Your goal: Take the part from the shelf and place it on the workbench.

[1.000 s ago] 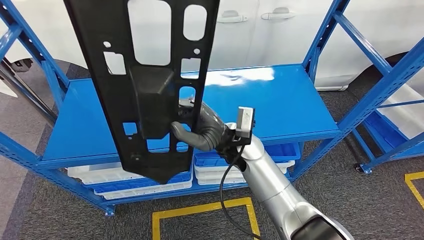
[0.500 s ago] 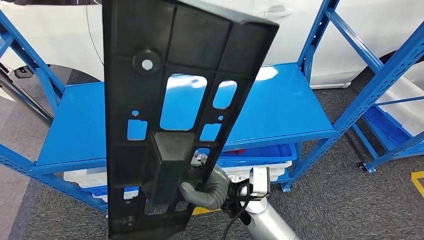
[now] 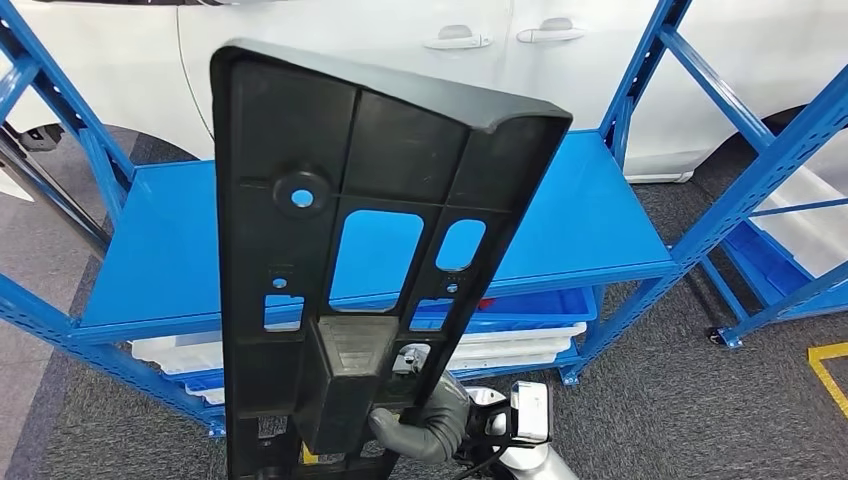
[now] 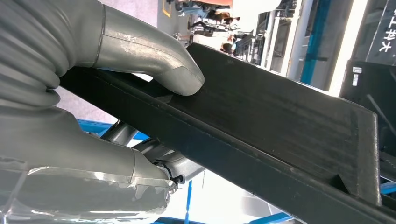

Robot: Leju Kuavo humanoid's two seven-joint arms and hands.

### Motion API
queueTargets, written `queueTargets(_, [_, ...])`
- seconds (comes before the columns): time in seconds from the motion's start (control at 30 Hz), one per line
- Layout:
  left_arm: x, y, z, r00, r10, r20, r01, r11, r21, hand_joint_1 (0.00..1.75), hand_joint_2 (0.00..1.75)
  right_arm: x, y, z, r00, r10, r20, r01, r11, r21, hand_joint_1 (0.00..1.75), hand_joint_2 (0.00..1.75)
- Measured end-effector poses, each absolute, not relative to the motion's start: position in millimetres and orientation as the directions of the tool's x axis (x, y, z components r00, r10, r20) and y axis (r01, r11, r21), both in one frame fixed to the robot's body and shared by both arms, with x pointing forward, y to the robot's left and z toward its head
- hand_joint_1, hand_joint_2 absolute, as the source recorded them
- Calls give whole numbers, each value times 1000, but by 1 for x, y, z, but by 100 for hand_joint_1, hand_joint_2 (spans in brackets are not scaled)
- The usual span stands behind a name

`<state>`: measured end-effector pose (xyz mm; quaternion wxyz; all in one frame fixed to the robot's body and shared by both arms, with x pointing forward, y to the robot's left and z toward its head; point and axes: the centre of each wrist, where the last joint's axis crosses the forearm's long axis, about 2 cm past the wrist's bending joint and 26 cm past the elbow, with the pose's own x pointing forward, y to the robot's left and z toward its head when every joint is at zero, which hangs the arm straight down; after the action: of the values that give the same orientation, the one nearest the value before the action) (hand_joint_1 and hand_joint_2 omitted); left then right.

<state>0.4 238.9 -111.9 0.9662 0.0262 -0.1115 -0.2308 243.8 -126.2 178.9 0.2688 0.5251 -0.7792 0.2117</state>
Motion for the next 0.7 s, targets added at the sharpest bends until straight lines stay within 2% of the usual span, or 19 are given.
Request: queueTargets(0.7, [3,240,-112,875,-449,182,443,894,73,0,175,229,-130,170,-321,-687,651,-912,410,-17,175,175])
